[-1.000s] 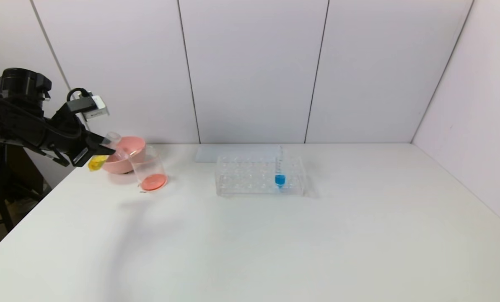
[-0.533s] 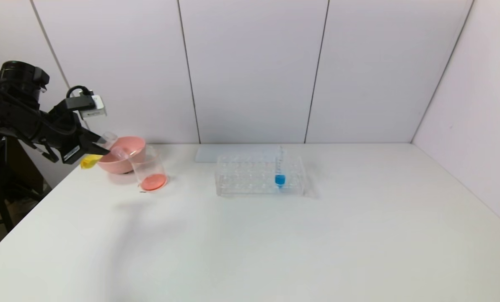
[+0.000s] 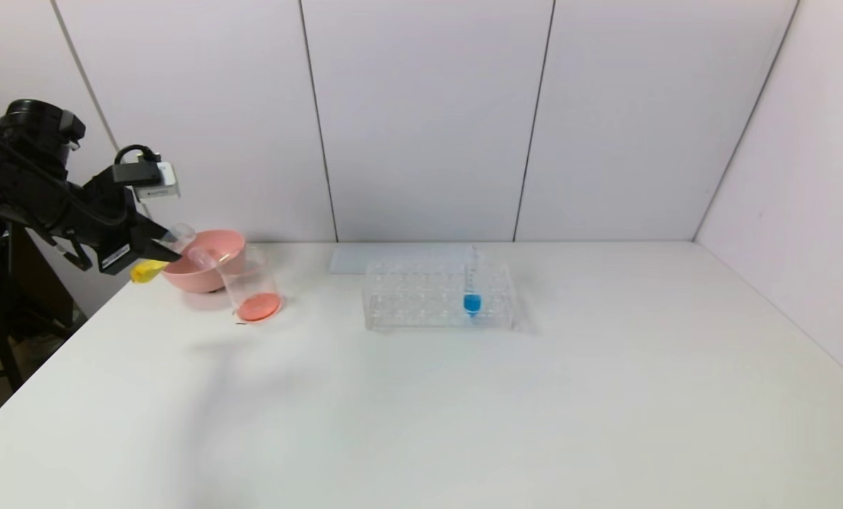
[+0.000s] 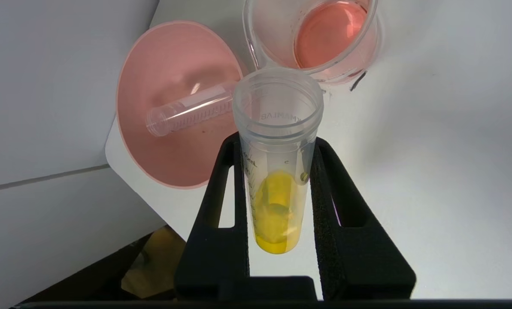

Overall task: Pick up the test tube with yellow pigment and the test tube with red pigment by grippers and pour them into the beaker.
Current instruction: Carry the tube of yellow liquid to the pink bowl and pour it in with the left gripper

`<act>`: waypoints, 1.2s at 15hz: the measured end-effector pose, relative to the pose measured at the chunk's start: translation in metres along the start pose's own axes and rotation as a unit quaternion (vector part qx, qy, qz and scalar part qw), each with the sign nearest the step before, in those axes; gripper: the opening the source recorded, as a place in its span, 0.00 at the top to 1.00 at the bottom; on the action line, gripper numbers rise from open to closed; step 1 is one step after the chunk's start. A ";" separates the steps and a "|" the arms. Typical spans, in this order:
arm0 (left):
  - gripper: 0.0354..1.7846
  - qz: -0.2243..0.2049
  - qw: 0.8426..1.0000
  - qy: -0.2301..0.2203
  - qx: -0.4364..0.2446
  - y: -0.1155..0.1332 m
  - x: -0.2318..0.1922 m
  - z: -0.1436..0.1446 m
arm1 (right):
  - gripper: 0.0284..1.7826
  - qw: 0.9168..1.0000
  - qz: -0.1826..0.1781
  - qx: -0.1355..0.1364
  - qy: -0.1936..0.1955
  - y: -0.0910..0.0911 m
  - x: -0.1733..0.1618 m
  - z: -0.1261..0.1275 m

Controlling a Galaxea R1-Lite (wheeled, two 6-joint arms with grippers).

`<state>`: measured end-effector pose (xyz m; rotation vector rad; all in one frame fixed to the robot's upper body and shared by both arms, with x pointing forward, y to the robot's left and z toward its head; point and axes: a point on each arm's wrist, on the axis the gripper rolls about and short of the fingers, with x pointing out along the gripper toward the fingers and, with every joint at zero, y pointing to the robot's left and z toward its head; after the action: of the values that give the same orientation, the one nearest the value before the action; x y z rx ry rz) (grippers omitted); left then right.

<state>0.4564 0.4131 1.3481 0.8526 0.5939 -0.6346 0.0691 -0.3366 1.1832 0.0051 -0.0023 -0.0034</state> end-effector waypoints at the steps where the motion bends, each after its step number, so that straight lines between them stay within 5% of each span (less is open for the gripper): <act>1: 0.77 -0.007 1.000 0.007 0.005 0.002 -0.001 0.000 | 0.05 1.000 0.000 0.000 0.000 0.000 0.000 0.000; 18: 0.77 -0.014 0.998 0.031 0.051 0.010 0.012 0.005 | 0.05 1.000 0.000 0.000 0.000 0.000 0.000 0.000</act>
<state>0.4722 0.4107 1.3475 0.9641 0.6349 -0.6703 0.0691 -0.3366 1.1833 0.0051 -0.0028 -0.0034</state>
